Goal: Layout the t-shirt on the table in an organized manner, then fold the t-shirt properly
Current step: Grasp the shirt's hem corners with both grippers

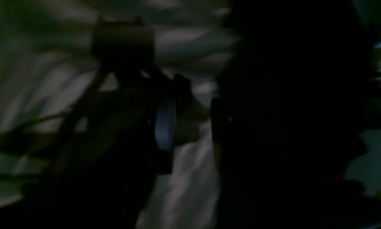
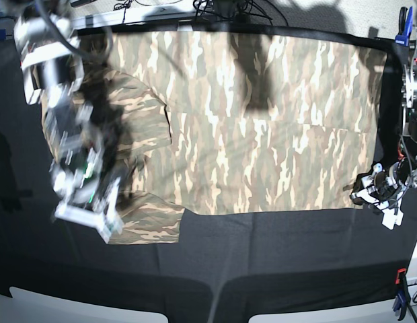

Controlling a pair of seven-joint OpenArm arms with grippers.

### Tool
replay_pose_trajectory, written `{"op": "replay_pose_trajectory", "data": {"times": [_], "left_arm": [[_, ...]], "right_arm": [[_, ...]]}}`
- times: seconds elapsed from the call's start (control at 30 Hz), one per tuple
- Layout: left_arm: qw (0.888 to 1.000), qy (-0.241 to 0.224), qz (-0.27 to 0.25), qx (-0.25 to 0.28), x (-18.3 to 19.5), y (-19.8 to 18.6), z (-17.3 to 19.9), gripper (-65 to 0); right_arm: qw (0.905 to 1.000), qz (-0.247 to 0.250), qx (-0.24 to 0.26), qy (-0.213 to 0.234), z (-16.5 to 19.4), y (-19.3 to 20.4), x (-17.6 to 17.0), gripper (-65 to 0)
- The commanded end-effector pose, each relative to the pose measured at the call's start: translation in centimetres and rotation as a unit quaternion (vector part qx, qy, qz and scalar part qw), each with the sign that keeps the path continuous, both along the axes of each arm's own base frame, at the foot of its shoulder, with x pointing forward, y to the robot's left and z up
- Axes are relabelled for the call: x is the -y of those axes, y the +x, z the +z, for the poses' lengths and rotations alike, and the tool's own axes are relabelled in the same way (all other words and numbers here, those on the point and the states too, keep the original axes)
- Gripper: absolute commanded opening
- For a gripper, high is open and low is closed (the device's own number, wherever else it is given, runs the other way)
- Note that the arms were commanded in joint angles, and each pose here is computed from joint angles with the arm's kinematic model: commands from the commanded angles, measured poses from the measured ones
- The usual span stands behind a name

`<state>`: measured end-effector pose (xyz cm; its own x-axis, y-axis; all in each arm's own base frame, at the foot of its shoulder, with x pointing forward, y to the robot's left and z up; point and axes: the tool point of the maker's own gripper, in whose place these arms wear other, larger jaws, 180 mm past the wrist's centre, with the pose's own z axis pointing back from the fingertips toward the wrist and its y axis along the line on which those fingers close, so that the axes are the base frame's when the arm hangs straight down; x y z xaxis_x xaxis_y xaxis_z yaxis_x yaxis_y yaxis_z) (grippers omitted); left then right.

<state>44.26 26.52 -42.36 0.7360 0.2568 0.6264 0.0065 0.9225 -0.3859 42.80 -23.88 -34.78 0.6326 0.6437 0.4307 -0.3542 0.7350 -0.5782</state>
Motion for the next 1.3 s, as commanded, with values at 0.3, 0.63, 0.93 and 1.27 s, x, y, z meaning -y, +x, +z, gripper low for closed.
{"op": "replay_pose_trajectory", "data": {"times": [0.3,0.63,0.93,1.27], "left_arm": [[1.000,0.004,0.000,0.022,-0.6,1.3,1.8,-65.0],[1.000,0.003,0.003,0.030,-0.5,1.6,2.0,-65.0],[1.000,0.002,0.002,0.029,-0.5,1.6,2.0,-65.0],[1.000,0.003,0.001,0.027,-0.5,1.5,1.9,-65.0]], "right_arm": [[0.9690,0.163,-0.121,-0.140,0.1,3.8,-1.0,-39.4],[0.9121,0.245,-0.183,-0.273,0.0,5.0,-1.0,-38.0],[0.8229,0.323,-0.216,-0.415,-2.6,4.4,1.2,-38.0],[0.8428,0.272,-0.175,-0.430,-1.2,5.6,0.6,-38.1]]}}
